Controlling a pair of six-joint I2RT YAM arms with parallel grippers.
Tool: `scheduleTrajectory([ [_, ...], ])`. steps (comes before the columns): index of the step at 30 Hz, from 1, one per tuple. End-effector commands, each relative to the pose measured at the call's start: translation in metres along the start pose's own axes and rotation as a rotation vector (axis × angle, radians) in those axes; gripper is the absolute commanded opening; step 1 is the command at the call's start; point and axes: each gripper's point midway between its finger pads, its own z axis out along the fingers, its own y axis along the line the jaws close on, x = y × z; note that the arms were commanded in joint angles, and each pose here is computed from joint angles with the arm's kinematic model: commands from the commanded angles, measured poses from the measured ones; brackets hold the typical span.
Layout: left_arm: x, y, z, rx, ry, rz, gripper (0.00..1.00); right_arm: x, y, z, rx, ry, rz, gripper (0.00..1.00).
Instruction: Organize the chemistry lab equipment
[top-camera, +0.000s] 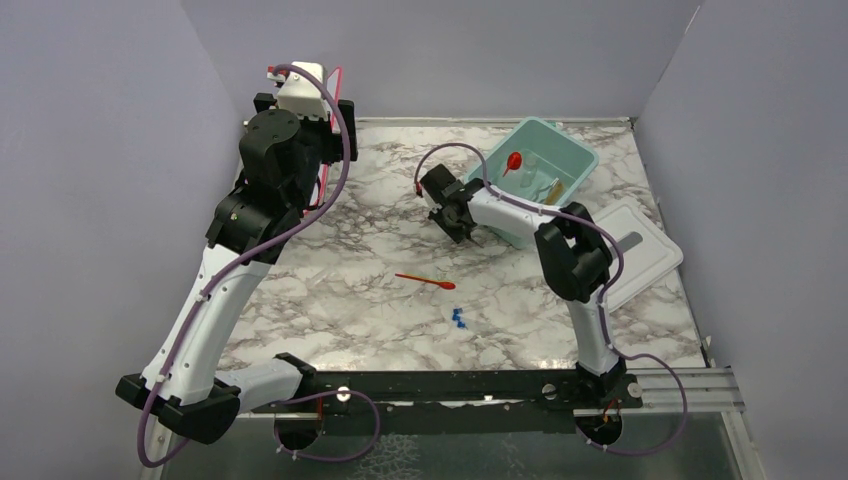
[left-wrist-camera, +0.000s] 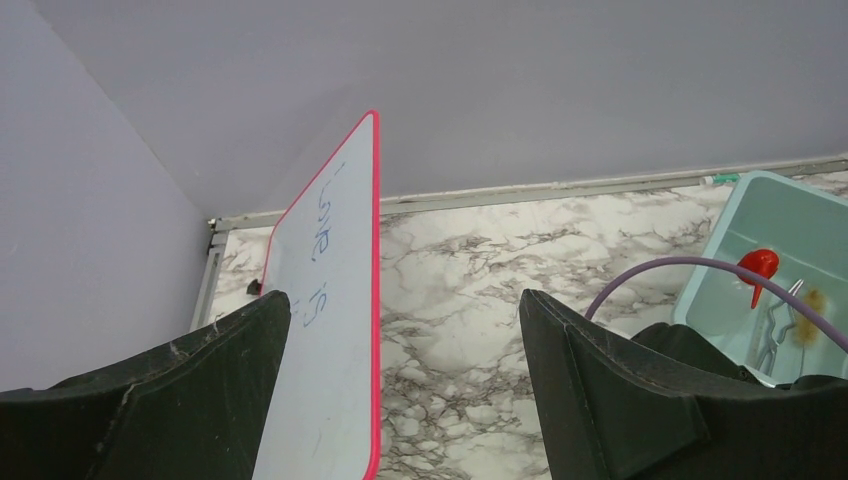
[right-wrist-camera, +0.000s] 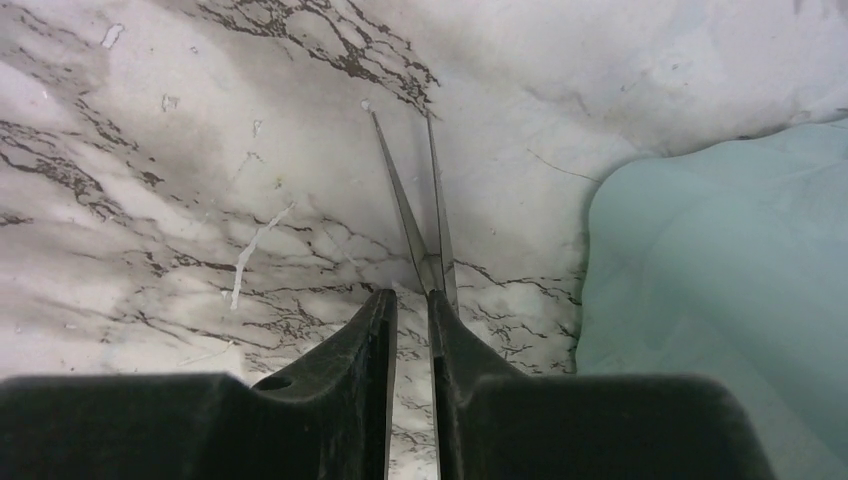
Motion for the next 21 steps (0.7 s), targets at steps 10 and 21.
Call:
scheduleTrajectory([
  [10,-0.007,0.0,0.001,0.002,-0.01,-0.002,0.88,-0.01,0.019,-0.034,-0.195,-0.044,-0.002,0.11],
  [21,-0.003,-0.003,0.002,0.009,-0.003,-0.007,0.88,-0.007,-0.008,-0.035,-0.063,-0.058,0.023,0.47],
])
